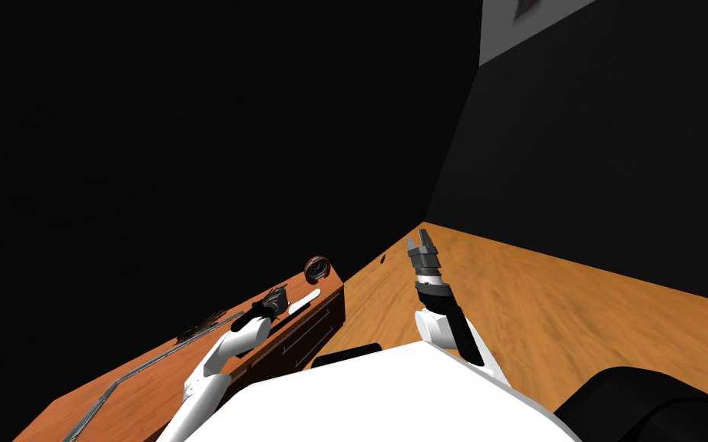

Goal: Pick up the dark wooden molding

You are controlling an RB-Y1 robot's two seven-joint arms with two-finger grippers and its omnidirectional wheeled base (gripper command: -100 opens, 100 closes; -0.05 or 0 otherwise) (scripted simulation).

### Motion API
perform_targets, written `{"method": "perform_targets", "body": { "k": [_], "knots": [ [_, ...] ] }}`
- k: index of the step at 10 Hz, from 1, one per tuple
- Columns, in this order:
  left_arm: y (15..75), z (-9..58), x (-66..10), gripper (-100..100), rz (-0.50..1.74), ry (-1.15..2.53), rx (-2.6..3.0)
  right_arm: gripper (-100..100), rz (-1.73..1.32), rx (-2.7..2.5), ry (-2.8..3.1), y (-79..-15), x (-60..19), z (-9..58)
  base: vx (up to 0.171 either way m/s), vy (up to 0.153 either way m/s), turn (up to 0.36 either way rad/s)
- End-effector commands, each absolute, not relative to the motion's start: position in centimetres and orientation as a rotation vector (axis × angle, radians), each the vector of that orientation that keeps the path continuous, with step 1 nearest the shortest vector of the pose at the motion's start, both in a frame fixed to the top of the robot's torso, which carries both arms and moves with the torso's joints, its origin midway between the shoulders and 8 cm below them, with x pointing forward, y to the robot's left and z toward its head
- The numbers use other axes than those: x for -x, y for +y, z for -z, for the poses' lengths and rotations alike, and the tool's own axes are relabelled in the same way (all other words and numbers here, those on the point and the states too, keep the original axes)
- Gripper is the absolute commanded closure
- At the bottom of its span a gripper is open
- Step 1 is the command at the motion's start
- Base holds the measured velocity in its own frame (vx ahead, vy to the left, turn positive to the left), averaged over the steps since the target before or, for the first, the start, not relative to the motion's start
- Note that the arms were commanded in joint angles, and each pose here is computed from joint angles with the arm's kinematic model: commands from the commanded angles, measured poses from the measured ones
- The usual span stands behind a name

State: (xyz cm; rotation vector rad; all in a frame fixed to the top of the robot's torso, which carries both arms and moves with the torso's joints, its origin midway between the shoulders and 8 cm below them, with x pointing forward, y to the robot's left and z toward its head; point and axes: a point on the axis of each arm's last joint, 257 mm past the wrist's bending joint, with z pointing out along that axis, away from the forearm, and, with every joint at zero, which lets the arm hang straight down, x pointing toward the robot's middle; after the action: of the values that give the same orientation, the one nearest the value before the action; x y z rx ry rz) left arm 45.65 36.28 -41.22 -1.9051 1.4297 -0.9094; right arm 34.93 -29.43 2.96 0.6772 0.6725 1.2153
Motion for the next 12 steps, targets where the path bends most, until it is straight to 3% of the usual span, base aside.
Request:
{"method": "perform_targets", "body": {
  "k": [1, 12],
  "knots": [
    [37.0, 43.1, -44.9, -100, 0.862, 1.447, 1.984, 0, -1.215, -0.677, 0.672, -29.4, -34.9, -3.0, 0.009, 0.008, -0.066],
    [39.8, 51.2, -38.4, -100, 0.551, 1.504, 2.383, 0, -1.215, -0.677, 0.672, -29.4, -34.9, -3.0, 0.008, 0.007, -0.055]
  ]
}}
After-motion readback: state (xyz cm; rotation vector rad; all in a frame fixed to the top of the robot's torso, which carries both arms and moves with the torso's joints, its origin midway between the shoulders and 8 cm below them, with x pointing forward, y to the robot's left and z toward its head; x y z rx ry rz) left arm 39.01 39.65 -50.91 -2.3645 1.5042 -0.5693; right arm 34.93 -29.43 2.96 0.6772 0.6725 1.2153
